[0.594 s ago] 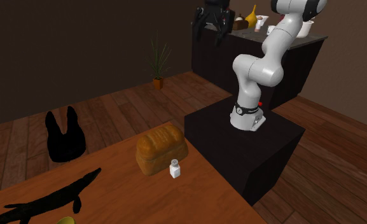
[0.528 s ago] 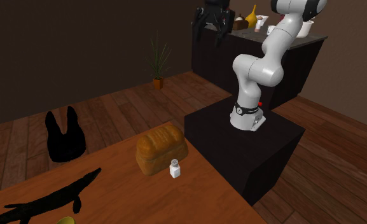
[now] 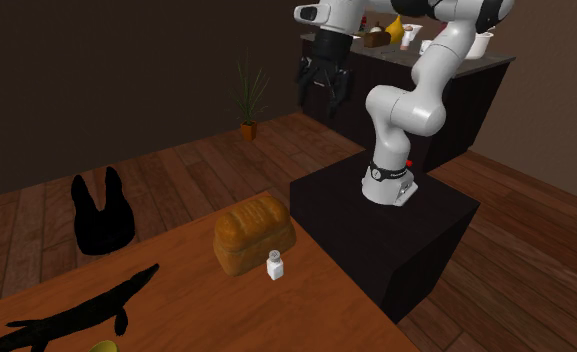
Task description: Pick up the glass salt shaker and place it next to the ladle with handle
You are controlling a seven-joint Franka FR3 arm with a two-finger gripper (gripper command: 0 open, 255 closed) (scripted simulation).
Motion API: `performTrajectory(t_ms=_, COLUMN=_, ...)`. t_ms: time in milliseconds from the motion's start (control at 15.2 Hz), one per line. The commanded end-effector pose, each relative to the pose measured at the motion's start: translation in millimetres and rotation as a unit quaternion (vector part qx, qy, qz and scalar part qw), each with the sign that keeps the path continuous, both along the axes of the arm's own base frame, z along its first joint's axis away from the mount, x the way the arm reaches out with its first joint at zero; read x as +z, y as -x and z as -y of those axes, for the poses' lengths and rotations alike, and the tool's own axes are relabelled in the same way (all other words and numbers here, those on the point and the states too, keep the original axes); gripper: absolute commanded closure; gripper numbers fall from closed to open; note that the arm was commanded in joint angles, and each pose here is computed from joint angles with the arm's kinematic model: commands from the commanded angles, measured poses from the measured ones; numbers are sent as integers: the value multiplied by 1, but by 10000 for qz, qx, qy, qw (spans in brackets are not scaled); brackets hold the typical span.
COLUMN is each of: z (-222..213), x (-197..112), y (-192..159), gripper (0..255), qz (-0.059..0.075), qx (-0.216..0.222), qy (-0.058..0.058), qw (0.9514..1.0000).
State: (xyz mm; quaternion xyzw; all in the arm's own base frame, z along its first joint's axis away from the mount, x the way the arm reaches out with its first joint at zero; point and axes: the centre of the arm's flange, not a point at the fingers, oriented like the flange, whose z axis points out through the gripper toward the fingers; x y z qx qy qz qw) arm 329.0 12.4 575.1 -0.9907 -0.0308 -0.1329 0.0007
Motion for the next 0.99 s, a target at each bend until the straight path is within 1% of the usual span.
performTrajectory(t_ms=0, z=-3, x=-27, y=-4, gripper=0, qz=24, qx=21, qy=34, qw=10000)
performTrajectory(t_ms=924, z=-18, x=-206, y=-51, gripper=0, qz=99, qx=169, qy=263, qw=9995)
